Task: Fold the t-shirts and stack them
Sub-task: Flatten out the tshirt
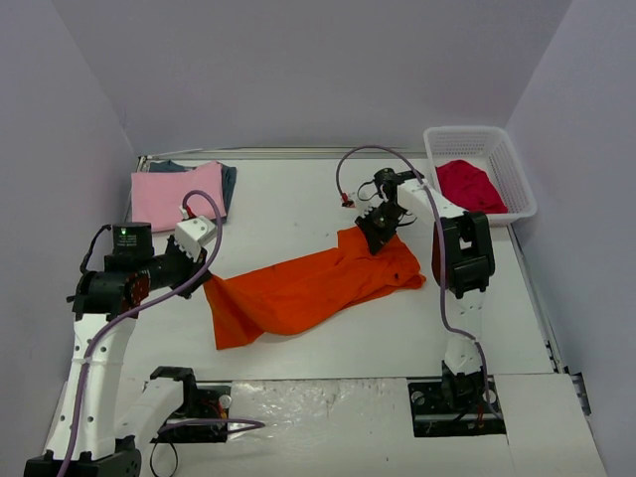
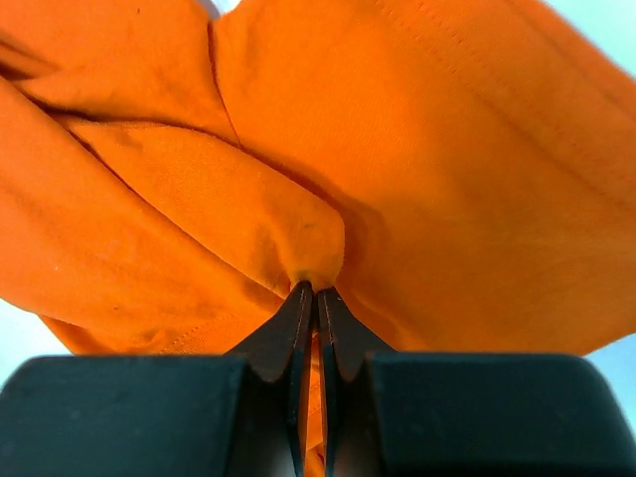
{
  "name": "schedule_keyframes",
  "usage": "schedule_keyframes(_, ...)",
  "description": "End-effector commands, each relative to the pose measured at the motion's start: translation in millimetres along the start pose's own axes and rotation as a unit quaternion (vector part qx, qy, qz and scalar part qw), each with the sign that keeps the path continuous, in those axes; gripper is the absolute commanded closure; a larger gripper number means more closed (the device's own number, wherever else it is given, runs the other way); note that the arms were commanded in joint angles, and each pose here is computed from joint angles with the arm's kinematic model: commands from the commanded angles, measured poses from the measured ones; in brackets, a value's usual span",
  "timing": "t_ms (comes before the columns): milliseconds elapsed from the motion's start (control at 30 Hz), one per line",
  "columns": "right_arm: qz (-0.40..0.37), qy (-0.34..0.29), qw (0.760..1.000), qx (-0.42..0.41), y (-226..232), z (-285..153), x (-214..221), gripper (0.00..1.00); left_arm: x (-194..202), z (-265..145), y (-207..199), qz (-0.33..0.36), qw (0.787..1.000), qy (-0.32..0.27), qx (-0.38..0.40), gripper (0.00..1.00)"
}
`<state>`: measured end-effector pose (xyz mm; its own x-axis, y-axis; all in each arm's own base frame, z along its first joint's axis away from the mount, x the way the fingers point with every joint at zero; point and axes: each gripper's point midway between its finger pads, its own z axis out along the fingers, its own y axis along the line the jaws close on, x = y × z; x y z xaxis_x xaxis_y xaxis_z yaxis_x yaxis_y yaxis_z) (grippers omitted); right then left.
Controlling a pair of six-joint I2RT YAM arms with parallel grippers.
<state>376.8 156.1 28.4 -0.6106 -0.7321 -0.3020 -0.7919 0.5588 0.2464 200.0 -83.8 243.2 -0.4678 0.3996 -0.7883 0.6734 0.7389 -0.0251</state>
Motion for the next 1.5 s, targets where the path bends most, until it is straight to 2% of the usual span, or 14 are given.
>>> schedule_keyframes(0,-0.015,-0.008,1.0,-0.005,19,-24,-1,1.0,-5,-2,0,0.007,1.0,-0.017,-0.002,0.98)
schedule_keyframes(133,-0.02,-0.023,0.999,0.012,24,-43,-4,1.0,-7,-3,1,0.007,1.0,-0.022,-0.005,0.98)
schedule_keyframes(267,-0.034,-0.055,0.997,0.041,37,-83,-10,1.0,-7,-1,6,0.004,1.0,-0.014,-0.01,0.98)
schedule_keyframes(467,-0.066,-0.085,0.991,0.084,67,-134,12,1.0,-8,1,15,-0.001,1.0,-0.006,-0.025,0.98)
schedule_keyframes(700,-0.06,-0.075,0.986,0.137,83,-149,66,1.0,-9,1,18,0.001,0.999,-0.005,-0.034,0.98)
schedule_keyframes(1033,-0.055,-0.094,0.98,0.164,103,-162,94,1.0,-5,-2,18,-0.001,0.999,-0.004,-0.044,0.98)
schedule_keyframes(1167,-0.016,-0.126,0.969,0.211,75,-177,83,1.0,-6,3,46,-0.031,0.994,0.016,-0.1,0.98)
schedule_keyframes(1200,-0.012,-0.132,0.968,0.215,68,-180,80,1.0,-3,9,60,-0.043,0.991,0.038,-0.12,0.98)
schedule_keyframes(1267,0.004,-0.146,0.963,0.227,42,-190,67,1.0,-17,8,77,-0.05,0.988,0.04,-0.143,0.98)
schedule_keyframes(1333,0.022,-0.137,0.968,0.209,18,-181,55,1.0,-22,21,99,-0.059,0.983,0.068,-0.159,0.98)
schedule_keyframes(1367,0.039,-0.143,0.967,0.207,6,-184,49,1.0,-43,17,111,-0.052,0.982,0.053,-0.172,0.98)
schedule_keyframes(1400,0.036,-0.169,0.96,0.221,-7,-205,27,1.0,-46,29,123,-0.057,0.981,0.068,-0.172,0.98)
schedule_keyframes(1433,0.046,-0.164,0.964,0.206,-22,-194,18,1.0,-56,30,132,-0.059,0.979,0.064,-0.184,0.98)
schedule_keyframes(1467,0.052,-0.171,0.961,0.211,-32,-199,8,1.0,-84,22,144,-0.051,0.978,0.036,-0.201,0.98)
